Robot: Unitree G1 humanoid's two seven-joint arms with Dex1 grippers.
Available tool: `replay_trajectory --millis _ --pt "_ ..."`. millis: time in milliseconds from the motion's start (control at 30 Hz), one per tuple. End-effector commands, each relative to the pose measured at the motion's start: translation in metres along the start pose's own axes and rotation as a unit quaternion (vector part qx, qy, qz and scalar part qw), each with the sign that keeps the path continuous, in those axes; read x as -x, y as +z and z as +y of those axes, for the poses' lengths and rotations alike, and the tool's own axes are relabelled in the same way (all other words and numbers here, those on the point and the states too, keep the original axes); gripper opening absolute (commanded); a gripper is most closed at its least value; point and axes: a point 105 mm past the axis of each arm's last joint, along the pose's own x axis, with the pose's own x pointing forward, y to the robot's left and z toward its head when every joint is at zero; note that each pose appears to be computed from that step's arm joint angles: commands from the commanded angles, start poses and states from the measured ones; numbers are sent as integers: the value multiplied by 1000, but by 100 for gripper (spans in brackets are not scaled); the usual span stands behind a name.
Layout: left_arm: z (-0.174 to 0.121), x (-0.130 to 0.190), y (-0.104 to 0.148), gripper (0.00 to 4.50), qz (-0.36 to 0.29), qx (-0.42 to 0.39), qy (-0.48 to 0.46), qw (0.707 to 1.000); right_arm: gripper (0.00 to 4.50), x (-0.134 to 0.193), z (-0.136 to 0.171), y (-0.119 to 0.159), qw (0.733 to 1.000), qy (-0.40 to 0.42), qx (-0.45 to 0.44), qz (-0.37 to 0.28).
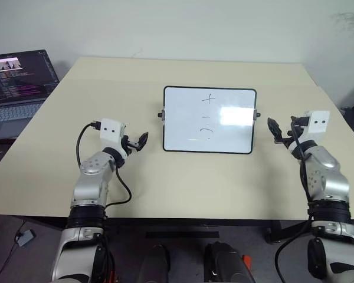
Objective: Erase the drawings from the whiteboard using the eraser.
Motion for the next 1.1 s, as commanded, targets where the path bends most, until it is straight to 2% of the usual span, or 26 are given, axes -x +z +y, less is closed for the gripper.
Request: replay_trajectory --millis 33,167,233,300,400,533,700,933,1100 --pt "-18 -2 54 450 -60 -19 -87 994 445 9 -10 32 1000 10 14 -15" --pt "-49 -6 72 450 -61 -46 -184 980 445 20 -23 49 999 -7 50 -7" --pt "-59 -11 85 450 -76 -58 -209 973 445 30 -33 48 997 -19 78 20" --pt "-71 -17 100 450 -93 -52 -235 966 445 42 -52 39 990 -58 101 74" --pt "-92 -16 107 450 -94 -65 -294 949 445 55 -72 41 987 -100 91 90" --pt "-132 -9 100 450 -68 -71 -401 911 445 80 -100 26 973 -164 59 150" --pt "-162 -13 67 450 -13 -110 -461 881 445 91 -98 14 969 -163 20 184" --pt "-187 -20 66 450 -28 -101 -485 868 445 90 -101 4 965 -164 12 203" --pt "-197 -18 61 450 -27 -102 -495 862 445 83 -108 -14 960 -162 9 228"
